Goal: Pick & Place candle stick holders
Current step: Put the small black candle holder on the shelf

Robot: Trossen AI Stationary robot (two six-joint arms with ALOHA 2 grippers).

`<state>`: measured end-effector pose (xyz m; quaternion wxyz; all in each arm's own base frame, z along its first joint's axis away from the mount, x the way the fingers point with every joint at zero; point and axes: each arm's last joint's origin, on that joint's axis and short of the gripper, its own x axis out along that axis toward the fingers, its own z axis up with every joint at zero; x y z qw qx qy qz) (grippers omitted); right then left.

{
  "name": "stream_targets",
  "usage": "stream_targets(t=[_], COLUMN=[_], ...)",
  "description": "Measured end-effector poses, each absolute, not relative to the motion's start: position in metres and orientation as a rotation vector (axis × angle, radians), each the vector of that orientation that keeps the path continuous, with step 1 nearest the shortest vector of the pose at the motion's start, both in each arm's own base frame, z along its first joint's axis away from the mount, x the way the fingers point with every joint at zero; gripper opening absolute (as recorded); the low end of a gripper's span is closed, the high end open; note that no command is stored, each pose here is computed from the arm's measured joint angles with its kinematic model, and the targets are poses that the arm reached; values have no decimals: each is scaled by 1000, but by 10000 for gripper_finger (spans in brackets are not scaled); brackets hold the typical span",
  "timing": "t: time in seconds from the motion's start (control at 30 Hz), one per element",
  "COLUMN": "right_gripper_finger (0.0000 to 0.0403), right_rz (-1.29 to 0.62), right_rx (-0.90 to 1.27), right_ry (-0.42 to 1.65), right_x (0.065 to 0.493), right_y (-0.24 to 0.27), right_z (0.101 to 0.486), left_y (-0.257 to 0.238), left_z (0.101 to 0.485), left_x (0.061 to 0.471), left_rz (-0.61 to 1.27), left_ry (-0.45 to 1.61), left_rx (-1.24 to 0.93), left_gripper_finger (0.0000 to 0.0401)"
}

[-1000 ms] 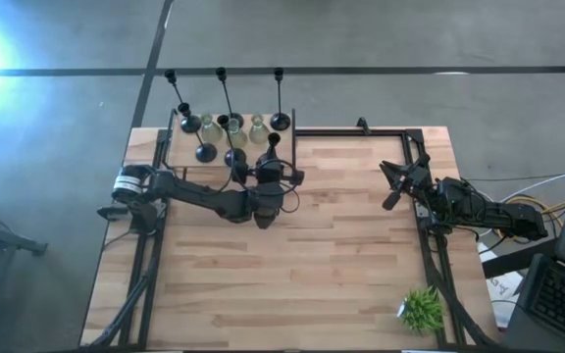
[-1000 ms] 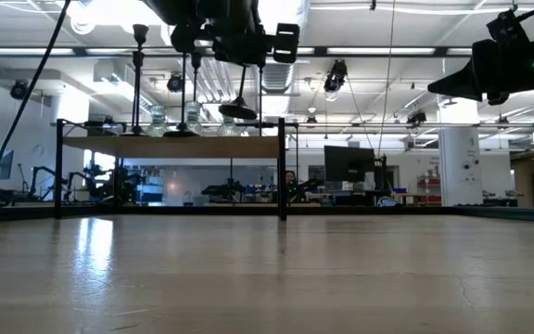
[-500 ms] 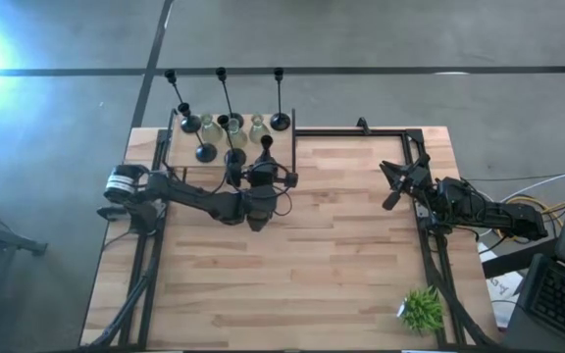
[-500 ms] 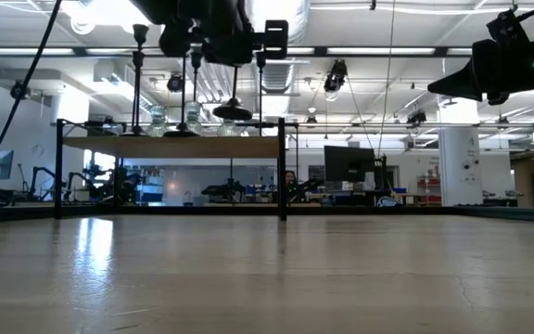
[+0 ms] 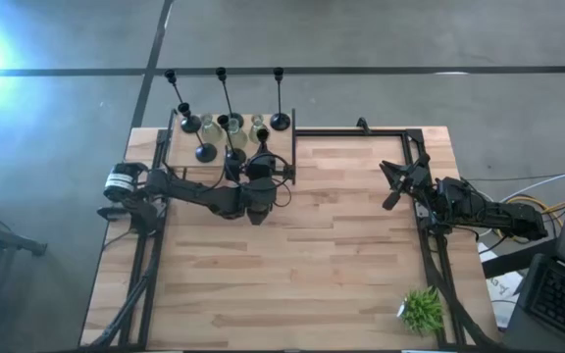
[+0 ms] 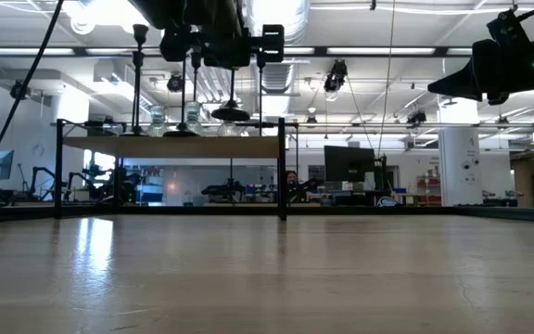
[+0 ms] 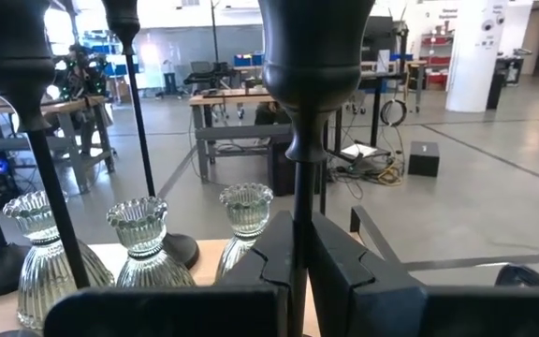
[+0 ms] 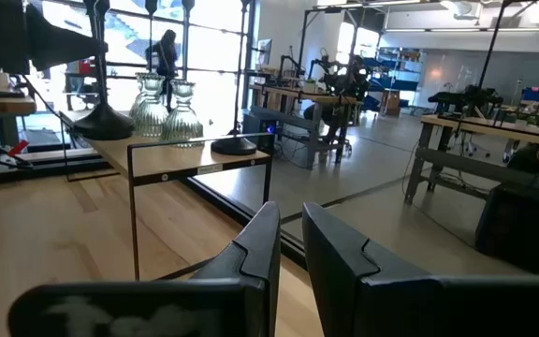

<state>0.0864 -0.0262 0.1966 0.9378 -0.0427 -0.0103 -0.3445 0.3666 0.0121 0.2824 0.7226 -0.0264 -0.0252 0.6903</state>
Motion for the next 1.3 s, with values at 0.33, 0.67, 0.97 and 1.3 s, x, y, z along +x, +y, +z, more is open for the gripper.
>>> stream_targets(t=[0.33, 0.67, 0.97, 1.3], right_gripper_finger=[43, 43, 43, 43], right_rz=[-703, -704, -704, -704], right_rx=[-87, -87, -87, -87], right_ry=[-21, -21, -21, -21], right_x=[86, 86, 86, 86], right_y=[-26, -26, -26, -26], right_z=[197, 197, 197, 197], left_y=[21, 30, 34, 35], left_z=[277, 273, 271, 270], left_x=[369, 370, 370, 370], left_rz=[1549, 1571, 1583, 1572], left_ry=[-72, -68, -79, -45], left_rx=[-74, -68, -78, -47], left_gripper_finger=[17, 17, 17, 17])
